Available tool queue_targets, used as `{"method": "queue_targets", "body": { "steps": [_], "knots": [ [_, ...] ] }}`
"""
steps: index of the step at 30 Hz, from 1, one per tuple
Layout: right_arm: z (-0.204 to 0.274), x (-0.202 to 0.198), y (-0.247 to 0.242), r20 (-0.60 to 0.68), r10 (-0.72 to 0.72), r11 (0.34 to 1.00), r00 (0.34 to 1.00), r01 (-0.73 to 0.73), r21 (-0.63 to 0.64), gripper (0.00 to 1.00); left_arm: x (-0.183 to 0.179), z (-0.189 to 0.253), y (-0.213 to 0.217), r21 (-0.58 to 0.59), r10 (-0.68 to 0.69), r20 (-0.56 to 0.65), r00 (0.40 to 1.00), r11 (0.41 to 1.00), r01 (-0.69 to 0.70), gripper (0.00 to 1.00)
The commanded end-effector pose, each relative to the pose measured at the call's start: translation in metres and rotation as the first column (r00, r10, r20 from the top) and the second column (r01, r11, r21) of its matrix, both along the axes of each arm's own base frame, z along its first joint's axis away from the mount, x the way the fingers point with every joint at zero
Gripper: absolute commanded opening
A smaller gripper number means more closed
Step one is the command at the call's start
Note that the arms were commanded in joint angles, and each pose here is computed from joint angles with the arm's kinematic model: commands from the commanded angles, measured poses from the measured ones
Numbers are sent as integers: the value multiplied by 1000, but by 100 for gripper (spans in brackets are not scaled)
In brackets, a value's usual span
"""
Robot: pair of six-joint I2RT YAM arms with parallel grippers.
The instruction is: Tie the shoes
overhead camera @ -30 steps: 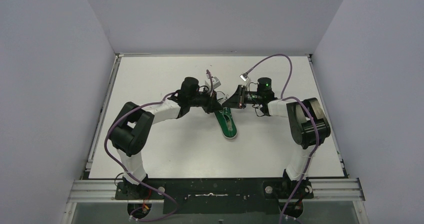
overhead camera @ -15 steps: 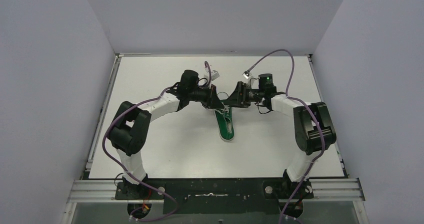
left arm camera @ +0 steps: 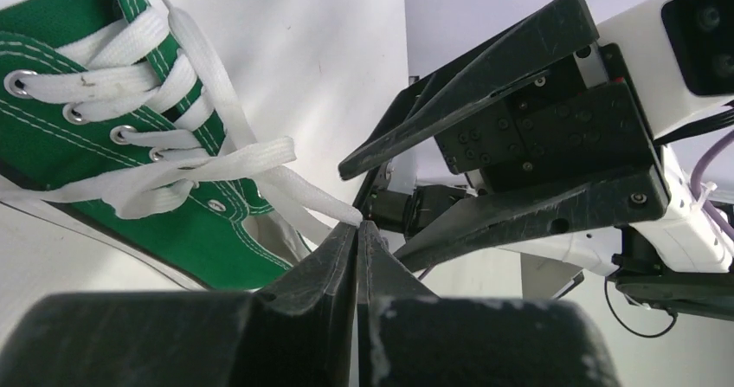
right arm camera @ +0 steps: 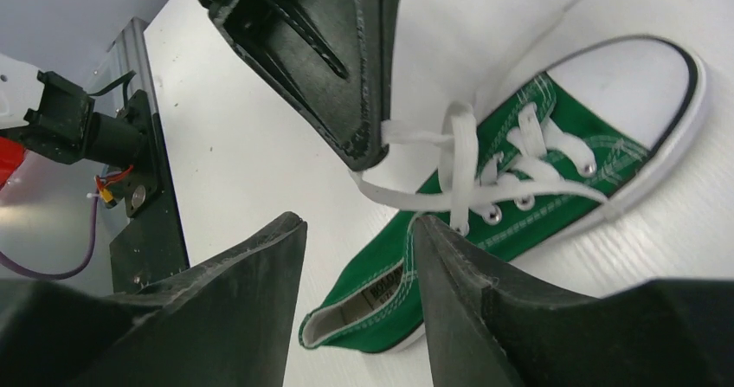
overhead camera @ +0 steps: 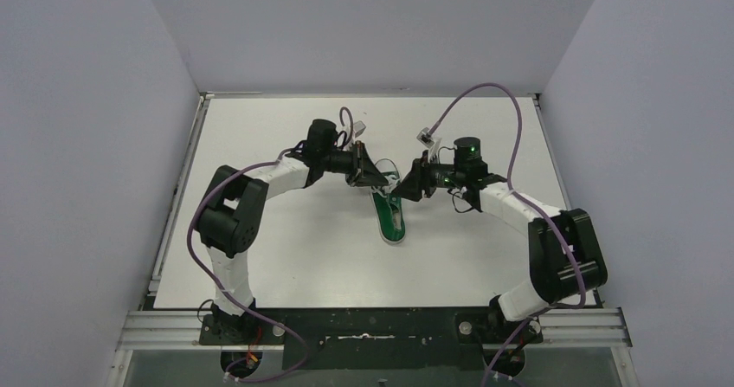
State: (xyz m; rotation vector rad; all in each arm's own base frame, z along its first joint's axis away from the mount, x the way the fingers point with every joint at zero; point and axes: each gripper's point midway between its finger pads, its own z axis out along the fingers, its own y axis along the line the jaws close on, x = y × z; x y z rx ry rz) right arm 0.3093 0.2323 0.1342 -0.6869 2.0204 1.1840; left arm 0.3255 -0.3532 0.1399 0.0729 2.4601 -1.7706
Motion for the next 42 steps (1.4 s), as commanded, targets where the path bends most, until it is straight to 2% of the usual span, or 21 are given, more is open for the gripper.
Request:
{"method": "queue_targets", "body": {
  "steps": [1,4,7,15,21,22,24,26,28,31,34,38,40,42],
  "knots": [
    [34,10,24,216,100,987,971,-124,102,53,4,22,-5,-87,0,-1,1000,996,0,0],
    [23,10,33,190,131,984,973,-150,92,54,6,23,-6,-99,4,-13,1000,995,-6,0],
    [19,14,36,223,114,988,968,-133,75,56,6,26,-7,-103,0,-10,1000,995,-1,0],
    [4,20,48,209,136,987,968,-152,58,55,3,25,-6,-107,-11,-20,1000,994,8,0],
    [-1,33,45,238,63,996,969,-75,42,56,3,29,-7,-128,-14,-28,1000,992,11,0],
    [-3,35,46,229,62,996,971,-74,44,55,3,28,-7,-129,-16,-30,999,992,12,0],
    [-5,35,50,207,68,995,976,-82,58,45,4,28,-8,-132,-19,-29,999,991,15,0],
    [-3,31,47,141,32,996,989,-44,82,21,6,29,-8,-134,-16,-21,1000,991,13,0],
    [1,21,40,3,-54,995,999,53,80,0,10,27,-6,-124,-1,-2,1000,992,0,0],
    [1,-15,33,-323,-99,993,941,114,30,0,18,17,-1,-94,9,20,1000,996,-7,0],
    [-8,-46,21,-566,-154,988,810,126,-88,0,24,6,1,-64,-3,34,999,998,5,2],
    [4,-67,5,-692,-217,975,689,117,-189,0,32,-2,14,-26,0,92,996,1000,2,23],
    [9,-63,0,-723,-225,973,653,118,-197,0,38,-7,36,34,29,147,989,999,-35,63],
    [10,-54,0,-729,-219,975,648,121,-186,0,41,-14,57,97,17,225,974,994,-40,73]
  ]
}}
